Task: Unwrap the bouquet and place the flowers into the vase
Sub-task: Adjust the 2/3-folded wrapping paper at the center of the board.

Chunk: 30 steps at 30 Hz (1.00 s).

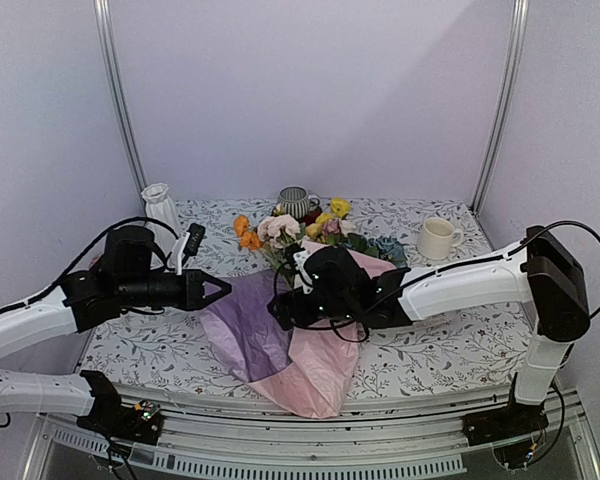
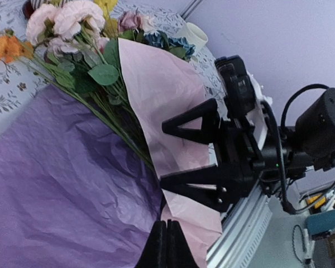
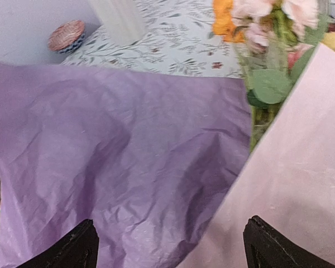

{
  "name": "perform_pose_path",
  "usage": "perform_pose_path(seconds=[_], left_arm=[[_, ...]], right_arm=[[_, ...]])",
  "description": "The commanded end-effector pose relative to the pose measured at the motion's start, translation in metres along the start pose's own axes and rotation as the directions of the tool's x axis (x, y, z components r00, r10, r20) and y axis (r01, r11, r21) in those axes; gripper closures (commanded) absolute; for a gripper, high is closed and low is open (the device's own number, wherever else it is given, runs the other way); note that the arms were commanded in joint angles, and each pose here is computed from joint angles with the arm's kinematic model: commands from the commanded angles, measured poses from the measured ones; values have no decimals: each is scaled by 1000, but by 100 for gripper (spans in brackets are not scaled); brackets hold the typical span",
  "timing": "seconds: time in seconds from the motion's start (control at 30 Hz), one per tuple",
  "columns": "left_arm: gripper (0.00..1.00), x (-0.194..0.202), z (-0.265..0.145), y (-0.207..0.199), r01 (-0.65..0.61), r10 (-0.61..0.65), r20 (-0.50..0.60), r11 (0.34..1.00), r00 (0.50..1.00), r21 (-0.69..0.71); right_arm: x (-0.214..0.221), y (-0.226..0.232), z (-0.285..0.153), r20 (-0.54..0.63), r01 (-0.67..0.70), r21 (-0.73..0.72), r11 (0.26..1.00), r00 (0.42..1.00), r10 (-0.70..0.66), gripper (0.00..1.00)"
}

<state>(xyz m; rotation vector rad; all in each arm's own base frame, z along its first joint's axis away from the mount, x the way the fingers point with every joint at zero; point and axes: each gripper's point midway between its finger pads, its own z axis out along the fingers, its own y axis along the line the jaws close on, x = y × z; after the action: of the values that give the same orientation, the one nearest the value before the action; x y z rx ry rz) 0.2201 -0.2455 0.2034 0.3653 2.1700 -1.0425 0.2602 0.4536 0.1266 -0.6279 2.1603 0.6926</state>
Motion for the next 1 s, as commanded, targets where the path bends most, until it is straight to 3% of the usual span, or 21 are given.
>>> perform_pose_path(seconds=[0.0, 0.13, 0.27, 0.4, 0.67, 0.8, 0.97], left_arm=[[100, 13, 23, -9, 7, -5, -45, 999, 999, 33], [100, 49, 44, 24, 66, -73, -123, 996, 990, -66], [100, 78, 41, 59, 140, -165, -121, 972, 979, -190], [100, 106, 35, 87, 206, -237, -98, 944, 967, -258], [100, 124, 44, 98, 247, -286, -110, 929, 952, -275], [100, 127, 44, 112, 235, -288, -108, 907, 951, -349], [96, 121, 37, 123, 199, -262, -91, 880, 961, -431]], right_arm=[[-30, -48, -14, 65, -107, 257, 960, 993, 94, 7], [-41, -60, -13, 69, -116, 370, 922, 993, 97, 4], [-50, -71, -1, 77, -111, 470, 876, 993, 85, 4], [-55, -81, 19, 102, -149, 479, 865, 988, 114, 8], [-52, -104, 41, 71, -172, 564, 808, 985, 160, 9], [-44, -114, 39, 55, -170, 607, 776, 984, 172, 13], [-46, -113, 30, 40, -143, 606, 782, 988, 150, 28]])
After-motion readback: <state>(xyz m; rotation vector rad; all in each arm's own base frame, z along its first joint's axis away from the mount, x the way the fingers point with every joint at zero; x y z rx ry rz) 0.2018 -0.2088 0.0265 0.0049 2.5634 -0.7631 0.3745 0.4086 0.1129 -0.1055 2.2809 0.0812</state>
